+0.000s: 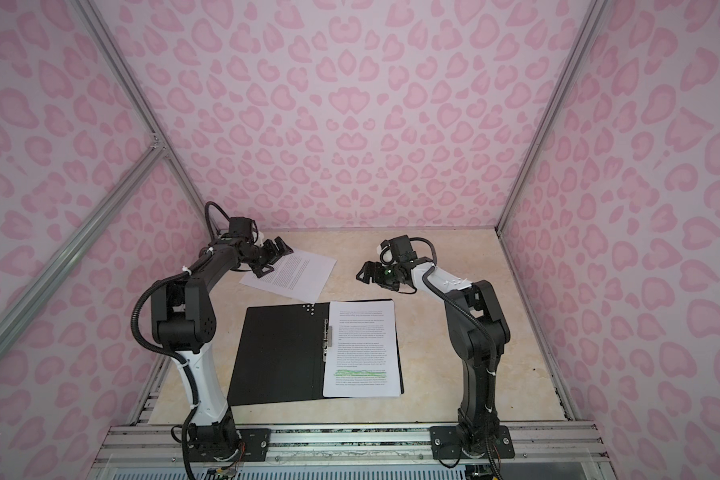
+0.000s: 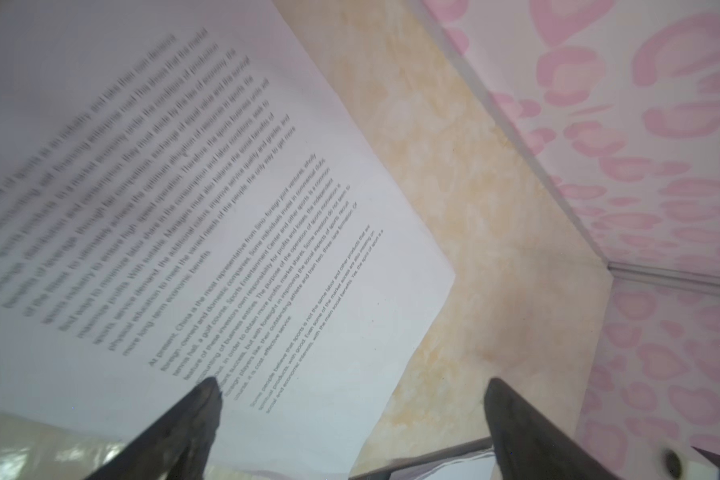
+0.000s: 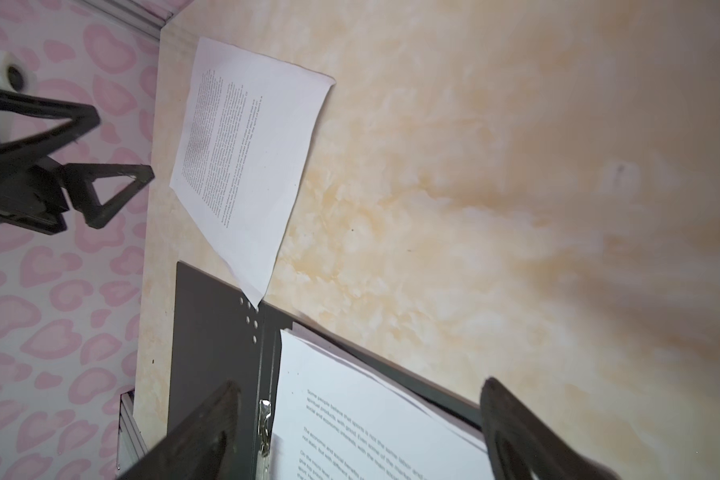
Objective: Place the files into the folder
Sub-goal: 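Reach both grippers to the loose white sheet beyond the folder, then pinch the loose sheet's edge with the right gripper and lift it upright, then carry the sheet over the folder with the right gripper while the left gripper withdraws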
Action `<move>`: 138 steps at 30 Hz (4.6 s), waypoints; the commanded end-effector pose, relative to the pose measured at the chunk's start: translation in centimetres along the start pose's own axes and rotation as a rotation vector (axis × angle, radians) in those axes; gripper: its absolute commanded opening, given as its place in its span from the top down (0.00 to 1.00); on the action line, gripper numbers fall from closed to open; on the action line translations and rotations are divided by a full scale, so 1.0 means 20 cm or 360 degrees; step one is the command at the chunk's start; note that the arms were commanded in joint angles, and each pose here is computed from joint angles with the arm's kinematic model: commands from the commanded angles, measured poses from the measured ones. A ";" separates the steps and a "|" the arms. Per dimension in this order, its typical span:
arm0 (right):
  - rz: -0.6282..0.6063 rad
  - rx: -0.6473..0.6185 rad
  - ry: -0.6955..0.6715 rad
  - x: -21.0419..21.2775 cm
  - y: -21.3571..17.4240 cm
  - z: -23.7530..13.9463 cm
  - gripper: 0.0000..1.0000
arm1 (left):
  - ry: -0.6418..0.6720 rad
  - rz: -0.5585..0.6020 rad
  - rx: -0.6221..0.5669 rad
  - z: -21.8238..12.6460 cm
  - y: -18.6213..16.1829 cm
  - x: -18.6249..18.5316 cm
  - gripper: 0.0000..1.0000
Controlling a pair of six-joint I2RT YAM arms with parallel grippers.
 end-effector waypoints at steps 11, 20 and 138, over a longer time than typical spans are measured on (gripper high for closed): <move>0.0052 0.0120 0.0068 0.03 0.11 0.21 0.11 | 0.0069 -0.0152 0.0131 0.25 0.09 0.25 0.01; 0.0104 0.0141 0.0018 -0.05 0.14 0.26 0.12 | -0.0016 -0.0157 0.0289 0.41 -0.02 0.15 0.02; 0.0787 -0.1132 -0.0292 -0.09 -1.13 -0.76 1.00 | -0.0492 0.0761 -0.0243 -1.08 -1.31 -0.12 0.02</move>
Point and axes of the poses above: each gripper's point midway between its finger pads, its own z axis out along the fingers, its own x axis along the line the jaws close on, y = z × x, the point moved 8 cm from there along -z, back along the fingers, and after that the axes turned 8 degrees about z, right-handed, at the moved point
